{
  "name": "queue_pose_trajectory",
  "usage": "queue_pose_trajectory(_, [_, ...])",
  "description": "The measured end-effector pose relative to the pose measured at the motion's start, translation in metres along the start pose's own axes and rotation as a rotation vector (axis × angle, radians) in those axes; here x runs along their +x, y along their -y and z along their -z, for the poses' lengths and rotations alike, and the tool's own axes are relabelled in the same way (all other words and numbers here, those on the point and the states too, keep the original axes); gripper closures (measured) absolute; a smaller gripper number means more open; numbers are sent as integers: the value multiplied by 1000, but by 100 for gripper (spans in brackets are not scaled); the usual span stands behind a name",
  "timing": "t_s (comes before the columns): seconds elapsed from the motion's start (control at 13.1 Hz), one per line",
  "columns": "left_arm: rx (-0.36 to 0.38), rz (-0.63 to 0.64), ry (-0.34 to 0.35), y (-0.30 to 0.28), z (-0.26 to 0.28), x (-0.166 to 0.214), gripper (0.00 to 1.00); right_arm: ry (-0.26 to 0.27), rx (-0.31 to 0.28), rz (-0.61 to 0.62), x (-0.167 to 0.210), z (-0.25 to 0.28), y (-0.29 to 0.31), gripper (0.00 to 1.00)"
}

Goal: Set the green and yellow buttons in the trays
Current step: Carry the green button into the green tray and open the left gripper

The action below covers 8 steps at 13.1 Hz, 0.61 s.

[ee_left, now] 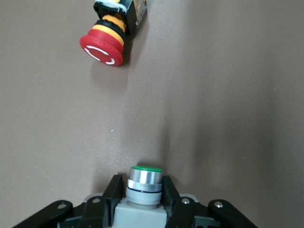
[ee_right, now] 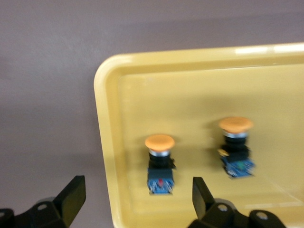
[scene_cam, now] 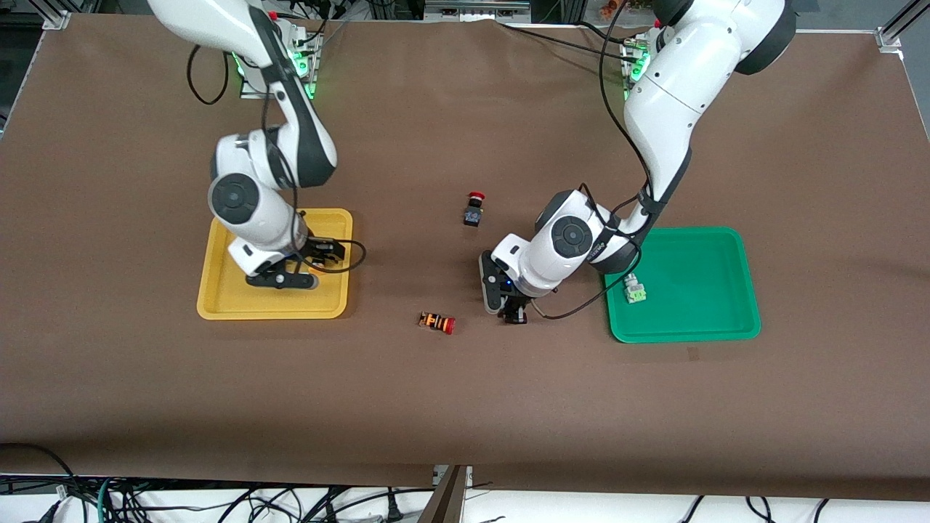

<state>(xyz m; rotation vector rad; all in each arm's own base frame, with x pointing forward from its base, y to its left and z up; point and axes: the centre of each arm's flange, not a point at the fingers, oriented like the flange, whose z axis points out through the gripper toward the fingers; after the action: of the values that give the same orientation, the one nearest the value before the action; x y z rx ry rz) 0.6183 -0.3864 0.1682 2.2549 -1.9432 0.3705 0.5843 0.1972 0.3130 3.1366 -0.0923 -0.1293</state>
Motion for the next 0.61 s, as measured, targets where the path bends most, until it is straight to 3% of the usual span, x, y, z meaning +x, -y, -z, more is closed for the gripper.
queue_pose_trajectory(0.31, [-62,112,92,38,51,-36,60,67,13,2,13,106,-22,0])
queue_pose_trajectory(0.61, [-156,265,224,82,138,-118,60,24,75,35,-5,184,-33,0])
